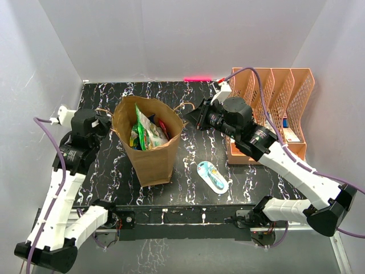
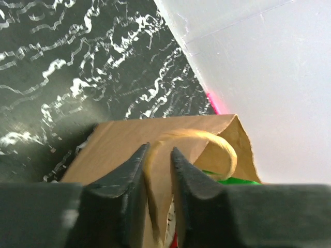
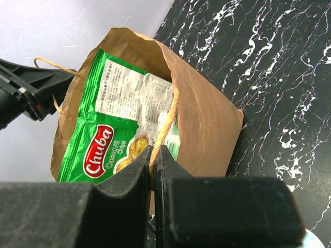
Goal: Take the snacks out of the paper bag
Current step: Adjust the paper bag at the center of the board.
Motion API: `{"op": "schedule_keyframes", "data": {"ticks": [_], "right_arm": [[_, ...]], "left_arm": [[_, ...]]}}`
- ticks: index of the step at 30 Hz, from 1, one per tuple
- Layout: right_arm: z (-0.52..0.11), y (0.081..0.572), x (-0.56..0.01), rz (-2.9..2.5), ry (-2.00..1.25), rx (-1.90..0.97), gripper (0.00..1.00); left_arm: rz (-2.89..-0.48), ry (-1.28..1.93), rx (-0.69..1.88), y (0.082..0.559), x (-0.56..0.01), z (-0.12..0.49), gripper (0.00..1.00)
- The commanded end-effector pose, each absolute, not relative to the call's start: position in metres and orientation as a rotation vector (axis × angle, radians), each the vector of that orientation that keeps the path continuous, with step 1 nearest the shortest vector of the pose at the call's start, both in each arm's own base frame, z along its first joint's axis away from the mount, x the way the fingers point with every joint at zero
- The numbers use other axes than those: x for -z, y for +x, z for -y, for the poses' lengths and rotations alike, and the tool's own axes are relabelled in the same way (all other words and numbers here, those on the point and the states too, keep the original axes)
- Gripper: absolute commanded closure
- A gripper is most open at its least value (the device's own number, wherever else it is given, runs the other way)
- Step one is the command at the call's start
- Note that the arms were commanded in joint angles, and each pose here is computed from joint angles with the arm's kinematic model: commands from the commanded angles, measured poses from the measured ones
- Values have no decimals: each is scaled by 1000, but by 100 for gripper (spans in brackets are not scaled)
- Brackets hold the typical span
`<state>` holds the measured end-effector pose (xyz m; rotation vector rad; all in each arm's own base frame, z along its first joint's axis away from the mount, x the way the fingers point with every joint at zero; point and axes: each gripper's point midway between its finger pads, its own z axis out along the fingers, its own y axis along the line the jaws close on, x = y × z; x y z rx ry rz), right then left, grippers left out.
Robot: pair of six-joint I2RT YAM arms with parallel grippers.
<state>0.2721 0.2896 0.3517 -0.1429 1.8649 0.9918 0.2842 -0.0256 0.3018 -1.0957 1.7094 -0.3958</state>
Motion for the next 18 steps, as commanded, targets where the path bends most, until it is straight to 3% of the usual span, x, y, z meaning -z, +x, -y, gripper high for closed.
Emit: {"op": "schedule_keyframes", "data": {"ticks": [1, 3, 12, 18], "right_arm": [[-287, 266, -385, -1769, -140, -1055, 92], [-290, 265, -383, -1777, -164, -1059, 92], [-317, 274, -398, -1762, -258, -1114, 92], [-356, 292, -422, -1698, -274, -1248, 92]], "left_arm": [[-1634, -1069, 306, 298, -319, 10, 88], [-1627, -1030, 257, 302, -330, 6, 100], [-1444, -770, 96, 307, -454, -18, 100], [-1404, -622, -2, 312, -494, -22, 100]]}}
